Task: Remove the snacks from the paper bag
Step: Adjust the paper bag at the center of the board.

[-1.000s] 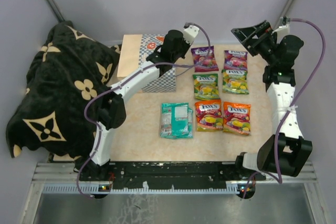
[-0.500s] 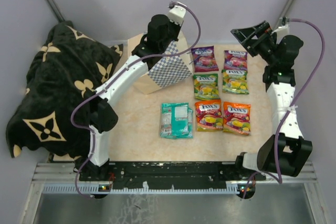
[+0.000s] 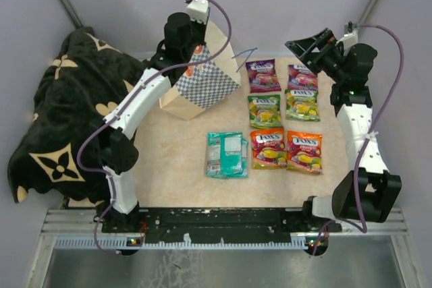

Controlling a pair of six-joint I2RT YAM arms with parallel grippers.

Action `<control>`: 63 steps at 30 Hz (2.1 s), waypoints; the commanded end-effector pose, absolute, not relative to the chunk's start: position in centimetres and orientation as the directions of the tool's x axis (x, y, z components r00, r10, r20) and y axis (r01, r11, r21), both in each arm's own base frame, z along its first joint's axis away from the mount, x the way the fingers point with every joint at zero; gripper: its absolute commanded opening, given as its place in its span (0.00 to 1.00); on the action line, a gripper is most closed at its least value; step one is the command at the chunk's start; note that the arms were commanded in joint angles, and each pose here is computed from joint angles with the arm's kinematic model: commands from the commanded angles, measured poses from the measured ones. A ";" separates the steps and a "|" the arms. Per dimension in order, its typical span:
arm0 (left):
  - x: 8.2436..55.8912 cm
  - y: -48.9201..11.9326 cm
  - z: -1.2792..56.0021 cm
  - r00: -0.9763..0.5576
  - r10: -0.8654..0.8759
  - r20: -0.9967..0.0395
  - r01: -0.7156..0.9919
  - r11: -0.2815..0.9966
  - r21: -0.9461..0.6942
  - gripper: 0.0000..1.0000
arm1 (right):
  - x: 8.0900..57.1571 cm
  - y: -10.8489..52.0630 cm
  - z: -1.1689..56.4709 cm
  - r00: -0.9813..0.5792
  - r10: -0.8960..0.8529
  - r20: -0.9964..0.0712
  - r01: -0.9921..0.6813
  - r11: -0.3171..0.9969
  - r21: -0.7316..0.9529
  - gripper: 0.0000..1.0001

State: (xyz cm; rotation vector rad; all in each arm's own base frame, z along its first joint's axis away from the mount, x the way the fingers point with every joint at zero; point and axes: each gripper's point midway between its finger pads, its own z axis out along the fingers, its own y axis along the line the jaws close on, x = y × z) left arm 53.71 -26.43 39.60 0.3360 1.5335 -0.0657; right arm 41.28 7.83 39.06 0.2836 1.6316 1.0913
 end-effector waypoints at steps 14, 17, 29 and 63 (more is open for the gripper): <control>53.2 -17.3 41.9 0.065 0.014 -0.998 0.148 0.989 0.024 0.00 | 41.6 10.3 41.3 -0.359 0.613 -0.704 -0.407 0.576 0.709 0.99; 53.0 -16.1 41.1 0.052 0.023 -0.998 0.127 0.991 0.030 0.00 | 41.9 10.7 40.6 -0.346 0.586 -0.733 -0.356 0.641 0.680 0.99; 50.8 -10.7 35.9 -0.072 -0.013 -0.997 0.061 0.998 -0.017 0.00 | 42.3 14.1 39.5 -0.386 0.526 -0.758 -0.378 0.659 0.650 0.99; 54.0 -0.1 29.8 -0.186 -0.105 -0.977 -0.129 0.988 -0.082 0.00 | 42.9 20.3 36.1 -0.485 0.399 -0.778 -0.399 0.691 0.603 0.99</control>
